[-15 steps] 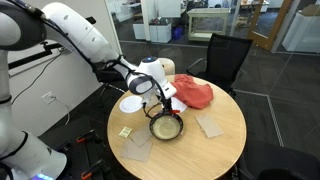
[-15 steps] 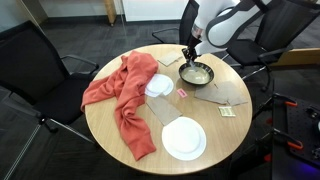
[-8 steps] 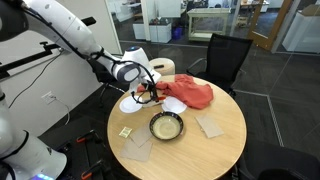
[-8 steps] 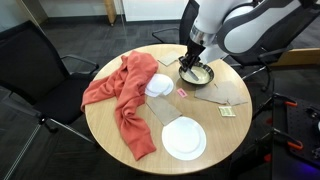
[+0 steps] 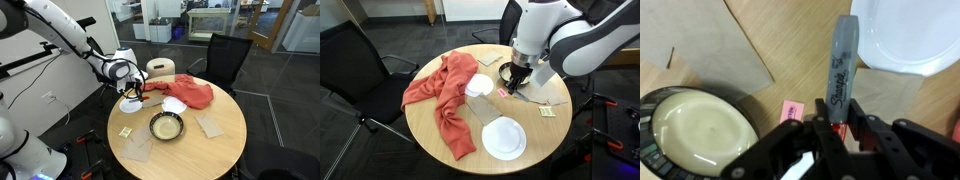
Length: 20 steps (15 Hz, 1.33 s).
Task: Remove the marker from the bowl and put it on the table
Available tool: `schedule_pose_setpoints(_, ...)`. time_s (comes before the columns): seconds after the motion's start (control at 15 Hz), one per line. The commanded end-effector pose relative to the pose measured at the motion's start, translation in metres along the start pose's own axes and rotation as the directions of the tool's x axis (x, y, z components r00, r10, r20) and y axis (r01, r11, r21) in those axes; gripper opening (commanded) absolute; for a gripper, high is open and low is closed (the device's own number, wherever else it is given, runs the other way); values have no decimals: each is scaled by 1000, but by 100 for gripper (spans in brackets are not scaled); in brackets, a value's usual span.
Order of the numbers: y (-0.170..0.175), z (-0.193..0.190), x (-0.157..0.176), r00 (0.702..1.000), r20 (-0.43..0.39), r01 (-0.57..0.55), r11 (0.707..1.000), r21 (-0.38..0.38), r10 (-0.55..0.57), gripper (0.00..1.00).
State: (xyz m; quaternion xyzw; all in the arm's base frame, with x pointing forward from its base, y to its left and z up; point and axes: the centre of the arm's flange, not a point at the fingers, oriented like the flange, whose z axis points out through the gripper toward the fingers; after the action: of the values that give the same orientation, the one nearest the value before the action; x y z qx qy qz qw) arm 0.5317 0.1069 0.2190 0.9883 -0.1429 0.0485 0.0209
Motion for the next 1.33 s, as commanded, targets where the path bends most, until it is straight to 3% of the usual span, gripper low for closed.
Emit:
schedule_pose_setpoints(0.0, 1, 1, -29, 996, 81, 33, 998, -52, -29, 6)
schedule_pose_setpoints(0.27, 2, 28, -49, 985, 169, 62, 994, -95, -45, 6)
schedule_pose_setpoints(0.67, 7, 78, -58, 980, 194, 66, 989, -133, -39, 6)
schedule_pose_setpoints(1.2, 7, 126, -57, 994, 99, 46, 992, -116, -34, 6)
schedule_pose_setpoints(1.27, 6, 125, -58, 996, 88, 42, 993, -113, -32, 51)
